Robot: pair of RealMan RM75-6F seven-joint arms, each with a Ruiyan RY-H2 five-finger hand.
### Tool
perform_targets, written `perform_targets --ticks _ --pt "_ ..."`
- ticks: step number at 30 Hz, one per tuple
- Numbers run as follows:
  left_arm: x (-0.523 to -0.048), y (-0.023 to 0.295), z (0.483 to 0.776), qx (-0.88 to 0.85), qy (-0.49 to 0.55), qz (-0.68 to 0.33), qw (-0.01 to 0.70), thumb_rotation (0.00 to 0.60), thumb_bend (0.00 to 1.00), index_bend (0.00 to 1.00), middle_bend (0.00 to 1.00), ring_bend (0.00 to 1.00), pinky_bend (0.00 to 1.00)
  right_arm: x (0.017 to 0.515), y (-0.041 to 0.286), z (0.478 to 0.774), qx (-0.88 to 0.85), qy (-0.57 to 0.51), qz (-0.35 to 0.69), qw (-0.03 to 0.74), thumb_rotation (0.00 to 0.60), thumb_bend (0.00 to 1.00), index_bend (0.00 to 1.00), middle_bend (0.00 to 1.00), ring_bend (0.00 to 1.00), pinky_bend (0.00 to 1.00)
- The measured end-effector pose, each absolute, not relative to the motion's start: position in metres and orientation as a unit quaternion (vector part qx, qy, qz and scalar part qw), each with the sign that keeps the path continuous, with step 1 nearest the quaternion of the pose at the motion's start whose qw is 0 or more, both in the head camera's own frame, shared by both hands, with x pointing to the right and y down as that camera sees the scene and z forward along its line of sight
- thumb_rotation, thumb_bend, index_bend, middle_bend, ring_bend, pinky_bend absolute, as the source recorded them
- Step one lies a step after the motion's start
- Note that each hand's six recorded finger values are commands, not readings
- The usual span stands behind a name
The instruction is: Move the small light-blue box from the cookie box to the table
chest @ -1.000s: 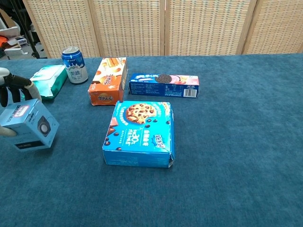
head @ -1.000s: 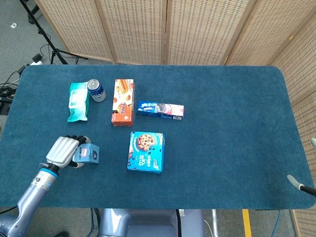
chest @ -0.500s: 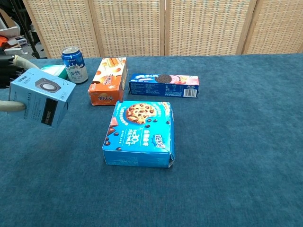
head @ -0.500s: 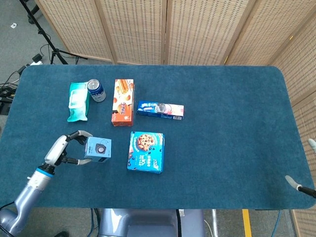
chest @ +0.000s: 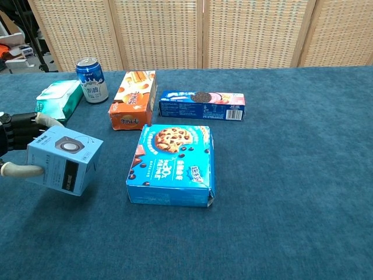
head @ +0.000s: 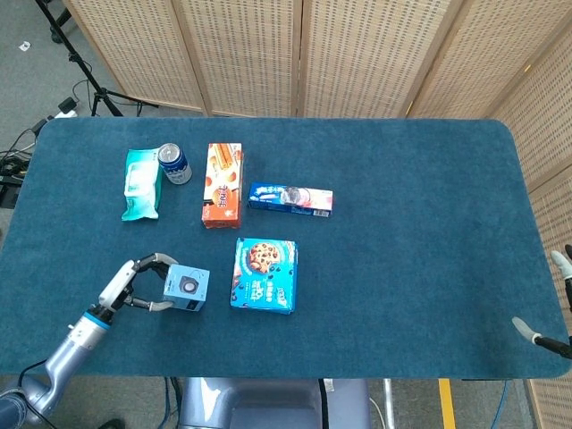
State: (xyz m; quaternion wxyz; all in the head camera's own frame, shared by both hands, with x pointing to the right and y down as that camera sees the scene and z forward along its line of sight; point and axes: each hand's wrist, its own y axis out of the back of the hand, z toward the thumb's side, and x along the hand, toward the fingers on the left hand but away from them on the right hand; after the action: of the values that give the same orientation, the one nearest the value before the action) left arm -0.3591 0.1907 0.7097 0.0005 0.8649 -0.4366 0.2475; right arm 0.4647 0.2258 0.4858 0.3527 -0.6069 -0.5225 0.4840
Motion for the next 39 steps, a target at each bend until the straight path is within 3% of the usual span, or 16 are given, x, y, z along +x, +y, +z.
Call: perform_targets --ticks 2,4,5,7,9,16,30,39 --pt "-0.361 0.192 0.712 0.865 -0.431 0.258 -0.009 0.600 0.00 0.57 0.53 0.39 0.42 0.465 0.226 0.486 -0.607 -0.523 0.484 0.352 0.600 0.00 0.00 0.00 0.00 0.00" --pt "-0.364 0.194 0.713 0.864 -0.422 0.273 -0.027 0.600 0.00 0.54 0.39 0.25 0.29 0.465 0.226 0.486 -0.607 -0.523 0.484 0.352 0.600 0.00 0.00 0.00 0.00 0.00" --pt "-0.365 0.194 0.713 0.864 -0.418 0.280 -0.037 0.600 0.00 0.50 0.27 0.13 0.20 0.465 0.226 0.486 -0.607 -0.523 0.484 0.352 0.600 0.00 0.00 0.00 0.00 0.00" --pt "-0.368 0.196 0.713 0.862 -0.405 0.297 -0.063 0.600 0.00 0.40 0.09 0.02 0.08 0.465 0.226 0.485 -0.607 -0.523 0.484 0.352 0.600 0.00 0.00 0.00 0.00 0.00" --pt "-0.372 0.198 0.712 0.860 -0.396 0.309 -0.084 0.600 0.00 0.34 0.01 0.00 0.03 0.465 0.226 0.485 -0.607 -0.524 0.483 0.352 0.600 0.00 0.00 0.00 0.00 0.00" --pt "-0.383 0.202 0.694 0.855 -0.389 0.321 -0.125 0.600 0.00 0.26 0.00 0.00 0.00 0.466 0.226 0.484 -0.606 -0.525 0.483 0.352 0.600 0.00 0.00 0.00 0.00 0.00" --pt "-0.381 0.211 0.629 0.833 -0.353 0.337 -0.260 0.600 0.00 0.26 0.00 0.00 0.00 0.469 0.227 0.480 -0.605 -0.532 0.478 0.350 0.600 0.00 0.00 0.00 0.00 0.00" --pt "-0.343 0.208 0.628 0.785 -0.241 0.430 -0.376 0.600 0.00 0.26 0.00 0.00 0.00 0.473 0.226 0.479 -0.603 -0.537 0.478 0.346 0.600 0.00 0.00 0.00 0.00 0.00"
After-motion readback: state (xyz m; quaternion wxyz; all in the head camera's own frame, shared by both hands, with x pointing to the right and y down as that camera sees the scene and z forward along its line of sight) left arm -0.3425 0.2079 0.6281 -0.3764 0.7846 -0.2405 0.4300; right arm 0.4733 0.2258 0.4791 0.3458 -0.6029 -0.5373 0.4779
